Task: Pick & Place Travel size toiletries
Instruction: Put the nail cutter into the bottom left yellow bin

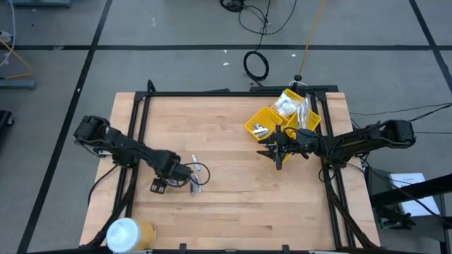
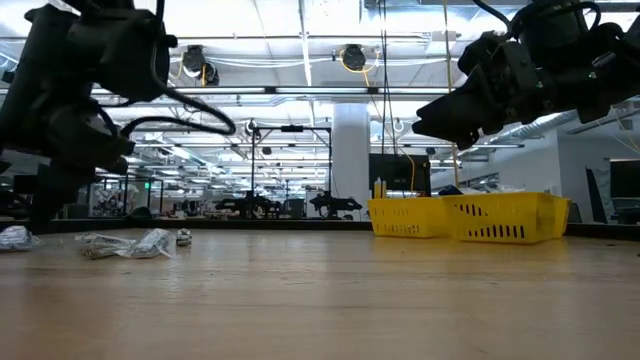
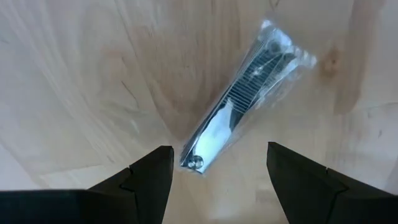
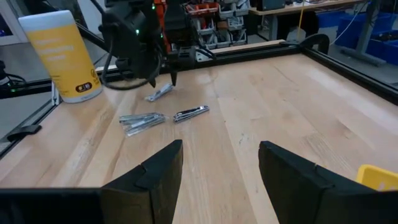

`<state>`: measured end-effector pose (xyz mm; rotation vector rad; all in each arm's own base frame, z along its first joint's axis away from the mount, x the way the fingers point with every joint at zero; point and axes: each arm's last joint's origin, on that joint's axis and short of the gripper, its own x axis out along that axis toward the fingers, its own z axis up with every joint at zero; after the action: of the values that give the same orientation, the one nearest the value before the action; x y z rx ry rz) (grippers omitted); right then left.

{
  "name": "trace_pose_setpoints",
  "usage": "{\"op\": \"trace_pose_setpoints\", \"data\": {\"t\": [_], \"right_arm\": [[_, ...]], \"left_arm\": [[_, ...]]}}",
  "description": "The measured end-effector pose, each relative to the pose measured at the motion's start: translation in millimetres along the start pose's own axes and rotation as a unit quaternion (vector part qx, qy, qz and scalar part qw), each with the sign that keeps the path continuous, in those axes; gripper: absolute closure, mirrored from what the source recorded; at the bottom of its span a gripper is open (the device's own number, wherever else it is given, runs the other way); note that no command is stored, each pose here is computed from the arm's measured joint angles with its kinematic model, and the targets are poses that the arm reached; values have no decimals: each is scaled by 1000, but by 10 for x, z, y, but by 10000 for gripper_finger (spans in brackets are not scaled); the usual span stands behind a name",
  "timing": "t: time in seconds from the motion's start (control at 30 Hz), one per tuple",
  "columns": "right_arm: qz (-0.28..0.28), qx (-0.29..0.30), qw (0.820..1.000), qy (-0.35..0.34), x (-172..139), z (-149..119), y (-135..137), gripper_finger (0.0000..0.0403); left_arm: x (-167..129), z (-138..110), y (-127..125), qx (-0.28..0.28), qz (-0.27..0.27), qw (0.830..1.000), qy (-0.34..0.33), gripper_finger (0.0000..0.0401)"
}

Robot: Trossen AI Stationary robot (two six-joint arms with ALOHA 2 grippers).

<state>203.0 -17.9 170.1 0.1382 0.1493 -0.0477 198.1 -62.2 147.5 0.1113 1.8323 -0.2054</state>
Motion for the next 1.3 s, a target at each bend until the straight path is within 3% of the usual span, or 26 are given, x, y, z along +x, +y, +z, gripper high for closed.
{"op": "trace_pose_setpoints", "data": {"t": [0.47, 0.63, 0.83, 1.3], "right_arm": [[13, 0, 1000, 2, 0, -1, 8, 206], [13, 0, 1000, 3, 0, -3, 7, 206], [13, 0, 1000, 2, 1, -1, 8, 206], [13, 0, 1000, 4, 1, -4, 7, 206]], "left_arm": [[320, 134, 14, -9, -5, 994, 104, 149], [247, 169, 7, -13, 5, 997, 81, 151], [99, 236, -1, -2, 19, 1000, 4, 188], [118, 252, -36, -23, 4, 1000, -17, 266]]}}
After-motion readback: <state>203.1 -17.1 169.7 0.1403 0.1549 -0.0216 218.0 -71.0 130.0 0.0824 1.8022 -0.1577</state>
